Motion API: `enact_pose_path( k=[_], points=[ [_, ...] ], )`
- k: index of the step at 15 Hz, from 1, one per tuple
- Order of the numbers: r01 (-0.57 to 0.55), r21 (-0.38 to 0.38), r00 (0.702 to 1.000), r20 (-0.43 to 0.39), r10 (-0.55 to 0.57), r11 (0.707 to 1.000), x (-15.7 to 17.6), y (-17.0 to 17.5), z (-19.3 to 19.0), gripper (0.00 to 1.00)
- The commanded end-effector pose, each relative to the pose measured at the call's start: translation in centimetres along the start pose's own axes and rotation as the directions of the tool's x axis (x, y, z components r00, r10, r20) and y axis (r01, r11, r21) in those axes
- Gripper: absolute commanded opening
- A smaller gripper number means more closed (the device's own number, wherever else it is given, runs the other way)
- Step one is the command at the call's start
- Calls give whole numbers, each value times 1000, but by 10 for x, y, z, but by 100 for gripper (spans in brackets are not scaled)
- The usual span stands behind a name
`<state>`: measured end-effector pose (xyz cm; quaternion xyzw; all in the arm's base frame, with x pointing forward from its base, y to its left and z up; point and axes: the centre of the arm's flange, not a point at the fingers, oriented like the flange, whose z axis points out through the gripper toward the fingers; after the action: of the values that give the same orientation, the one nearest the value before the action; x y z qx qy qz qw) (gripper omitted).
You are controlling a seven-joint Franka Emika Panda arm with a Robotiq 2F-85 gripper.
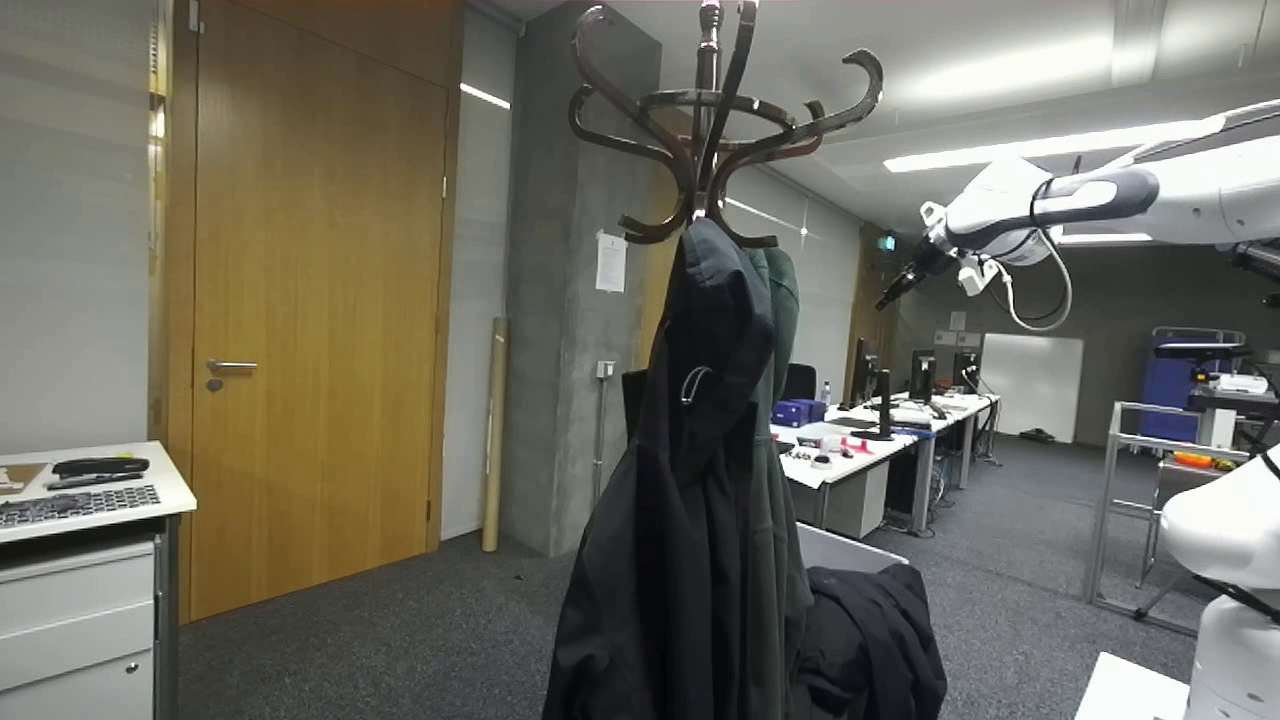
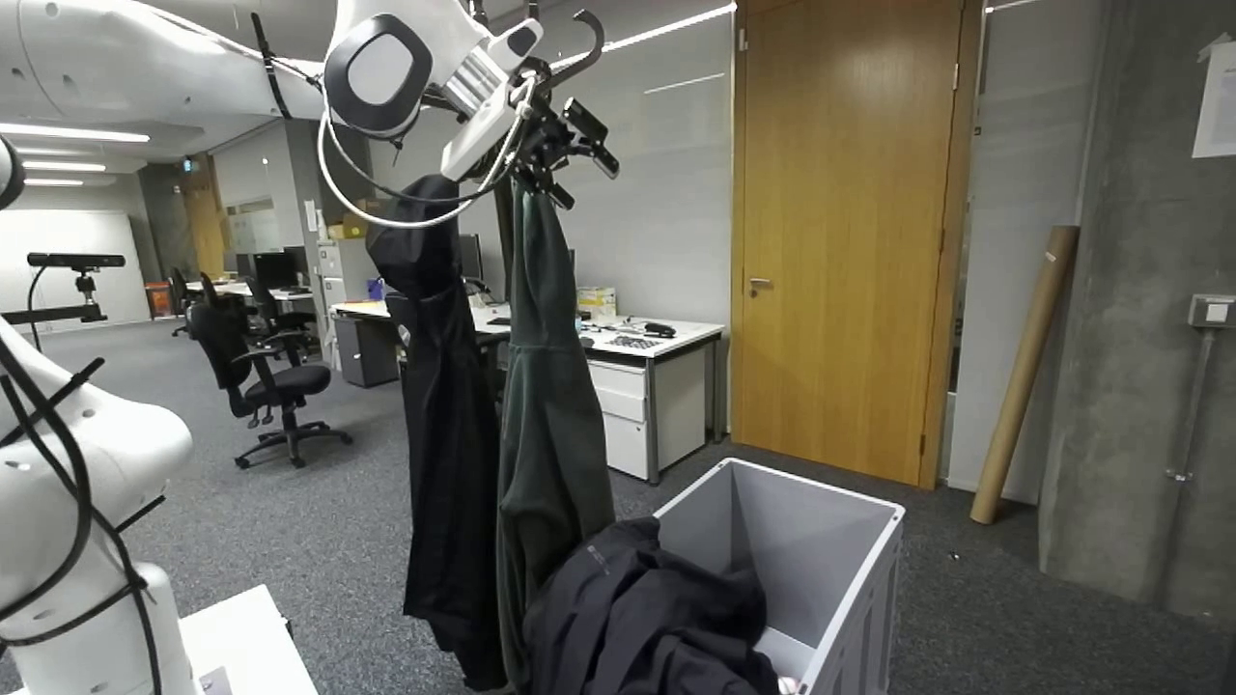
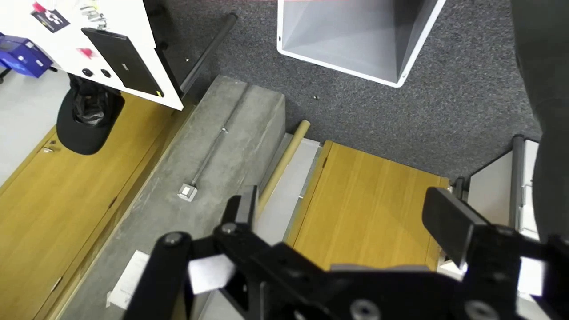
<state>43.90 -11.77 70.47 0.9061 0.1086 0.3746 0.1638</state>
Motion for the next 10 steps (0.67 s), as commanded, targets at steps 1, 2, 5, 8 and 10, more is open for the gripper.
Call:
enact_pose_path(
  k=[1, 2, 5, 8, 10],
  points=[
    [-36, 93, 998, 52, 31, 995, -8, -8, -6, 100],
    [-61, 130, 995, 87, 50, 990, -9, -9, -3, 100],
    [-133, 190, 978, 186, 97, 973, -14, -15, 9, 100],
    [-181, 226, 954, 276, 115, 957, -19, -20, 24, 100],
    [-189, 240, 942, 317, 107, 952, -23, -26, 34, 100]
  ],
)
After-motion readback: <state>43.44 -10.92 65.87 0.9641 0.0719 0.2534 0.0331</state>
